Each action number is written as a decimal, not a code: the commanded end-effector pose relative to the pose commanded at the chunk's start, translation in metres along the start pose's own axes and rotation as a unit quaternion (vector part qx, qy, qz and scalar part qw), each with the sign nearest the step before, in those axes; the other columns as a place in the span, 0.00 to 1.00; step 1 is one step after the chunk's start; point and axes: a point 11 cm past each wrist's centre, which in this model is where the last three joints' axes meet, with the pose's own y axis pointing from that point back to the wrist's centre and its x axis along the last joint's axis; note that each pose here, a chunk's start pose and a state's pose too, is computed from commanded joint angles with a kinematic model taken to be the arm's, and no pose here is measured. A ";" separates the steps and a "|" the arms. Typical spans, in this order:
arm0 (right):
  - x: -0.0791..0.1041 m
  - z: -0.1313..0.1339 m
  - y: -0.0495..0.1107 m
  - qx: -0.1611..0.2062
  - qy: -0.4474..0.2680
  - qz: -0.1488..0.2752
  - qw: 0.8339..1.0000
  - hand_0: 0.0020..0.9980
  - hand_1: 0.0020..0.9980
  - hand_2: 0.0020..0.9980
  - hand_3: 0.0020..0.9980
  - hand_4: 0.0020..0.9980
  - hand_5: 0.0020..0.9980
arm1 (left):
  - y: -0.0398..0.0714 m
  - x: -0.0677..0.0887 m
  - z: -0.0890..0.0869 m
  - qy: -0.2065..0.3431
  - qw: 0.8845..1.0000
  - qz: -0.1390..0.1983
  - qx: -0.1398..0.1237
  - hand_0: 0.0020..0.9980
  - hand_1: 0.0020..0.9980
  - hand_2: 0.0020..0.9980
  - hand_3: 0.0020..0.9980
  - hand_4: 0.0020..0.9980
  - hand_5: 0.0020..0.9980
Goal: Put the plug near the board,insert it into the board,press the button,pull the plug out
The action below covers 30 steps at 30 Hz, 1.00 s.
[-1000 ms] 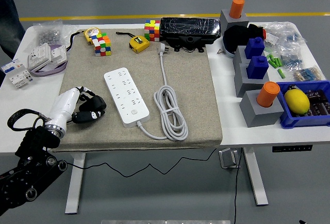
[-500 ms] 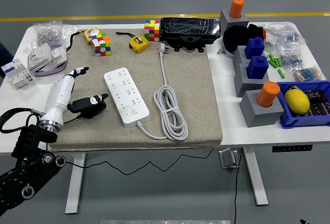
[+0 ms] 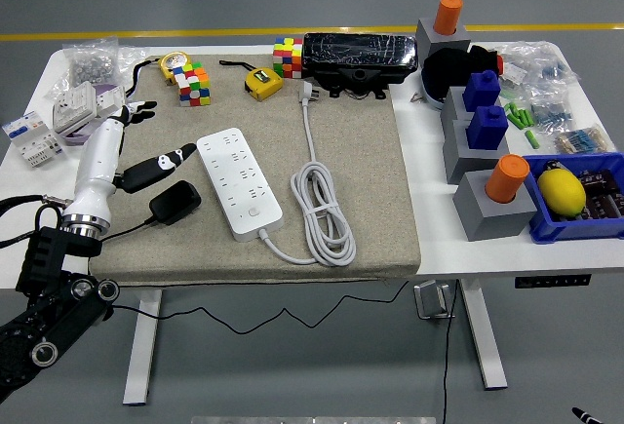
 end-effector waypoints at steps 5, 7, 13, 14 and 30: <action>0.003 -0.001 0.000 0.001 0.001 0.003 1.000 0.65 0.64 0.61 0.54 0.97 0.54 | -0.002 0.002 0.006 0.003 1.000 0.001 -0.007 0.74 0.72 0.71 0.75 1.00 0.52; 0.004 -0.002 0.000 0.002 0.003 0.004 1.000 0.65 0.64 0.60 0.54 0.97 0.54 | -0.002 0.004 0.008 0.006 1.000 0.004 -0.010 0.74 0.72 0.71 0.75 1.00 0.51; 0.006 -0.018 -0.001 0.016 0.005 0.006 1.000 0.65 0.64 0.61 0.54 0.97 0.54 | -0.009 0.011 0.021 0.006 1.000 0.010 -0.026 0.74 0.72 0.71 0.75 0.99 0.51; 0.006 -0.022 -0.001 0.018 0.007 0.006 1.000 0.65 0.64 0.61 0.54 0.97 0.54 | -0.010 0.012 0.023 0.003 1.000 0.009 -0.029 0.74 0.72 0.71 0.75 0.99 0.51; 0.007 -0.011 -0.001 0.009 0.007 0.007 1.000 0.65 0.64 0.61 0.54 0.97 0.54 | -0.001 0.005 0.016 -0.002 1.000 -0.012 -0.011 0.74 0.72 0.72 0.74 0.98 0.50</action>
